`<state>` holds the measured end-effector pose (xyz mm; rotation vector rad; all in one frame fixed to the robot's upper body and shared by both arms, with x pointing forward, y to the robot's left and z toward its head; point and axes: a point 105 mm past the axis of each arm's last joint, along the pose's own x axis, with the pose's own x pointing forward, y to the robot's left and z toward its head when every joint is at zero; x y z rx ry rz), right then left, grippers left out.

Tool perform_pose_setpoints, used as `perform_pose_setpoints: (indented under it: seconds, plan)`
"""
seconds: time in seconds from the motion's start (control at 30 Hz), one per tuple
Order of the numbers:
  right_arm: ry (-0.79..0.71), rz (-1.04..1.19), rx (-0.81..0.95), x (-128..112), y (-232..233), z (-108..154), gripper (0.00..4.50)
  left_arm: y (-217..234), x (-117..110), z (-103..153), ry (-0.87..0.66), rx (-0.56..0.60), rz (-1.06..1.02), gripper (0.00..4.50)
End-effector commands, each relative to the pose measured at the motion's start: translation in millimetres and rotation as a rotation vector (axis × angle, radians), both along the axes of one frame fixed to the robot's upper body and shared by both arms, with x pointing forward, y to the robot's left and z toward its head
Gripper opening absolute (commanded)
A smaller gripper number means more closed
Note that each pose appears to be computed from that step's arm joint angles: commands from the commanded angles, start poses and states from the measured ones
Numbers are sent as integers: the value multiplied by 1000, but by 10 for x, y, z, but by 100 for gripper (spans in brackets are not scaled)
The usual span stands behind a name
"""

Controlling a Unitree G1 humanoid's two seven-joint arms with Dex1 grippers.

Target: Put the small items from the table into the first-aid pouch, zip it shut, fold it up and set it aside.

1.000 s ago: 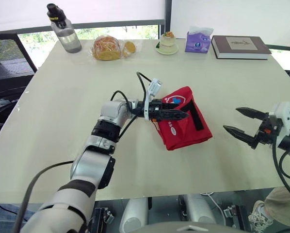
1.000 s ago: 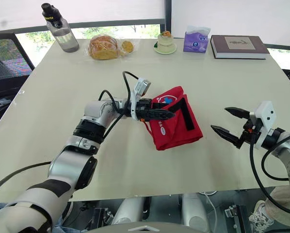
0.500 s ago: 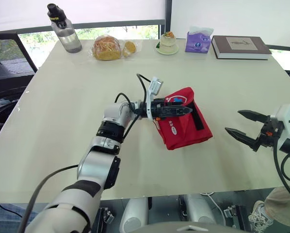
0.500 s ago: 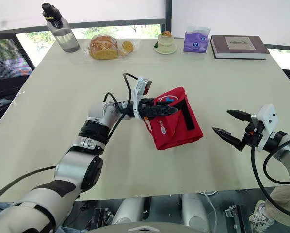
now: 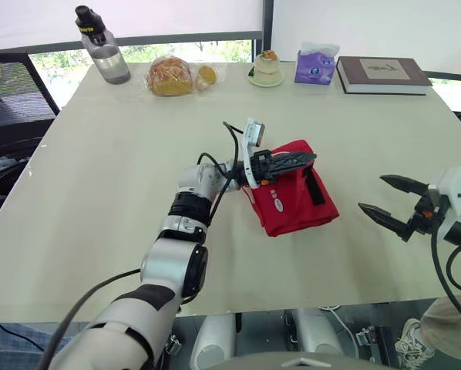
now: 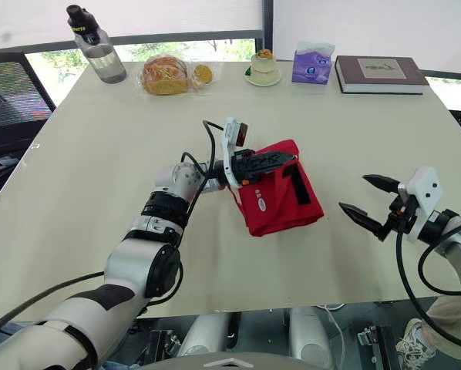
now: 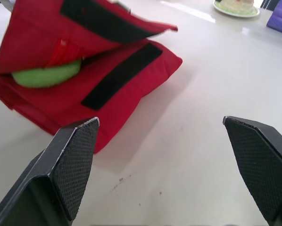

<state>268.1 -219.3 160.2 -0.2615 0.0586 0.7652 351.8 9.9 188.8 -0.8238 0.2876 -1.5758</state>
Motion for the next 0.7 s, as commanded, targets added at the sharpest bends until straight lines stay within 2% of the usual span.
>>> perform_pose_setpoints:
  seconds: [0.03, 0.17, 0.33, 0.5, 0.6, 0.63, 0.67, 0.7]
  plan:
    - [-55, 8, -20, -19, -9, 112, 450, -5, 39, 180, -13, -68, 24, 442]
    - [-54, 10, -25, -15, -5, 98, 450, -53, 98, 122, -3, -27, 82, 442]
    - [-54, 12, -28, -12, 3, 94, 450, -159, 163, -35, -91, 127, 178, 442]
    - [-53, 13, -30, -15, 11, 83, 450, -279, 207, -229, -279, 298, 271, 442]
    - [-52, 13, -30, -17, 17, 79, 450, -346, 168, -316, -360, 350, 267, 369]
    - [-53, 14, -30, -16, 20, 79, 450, -360, 158, -326, -363, 350, 266, 319]
    - [-53, 13, -30, -16, 22, 79, 450, -375, 145, -346, -372, 358, 261, 295]
    - [-53, 13, -30, -16, 22, 78, 450, -387, 134, -369, -383, 369, 258, 247]
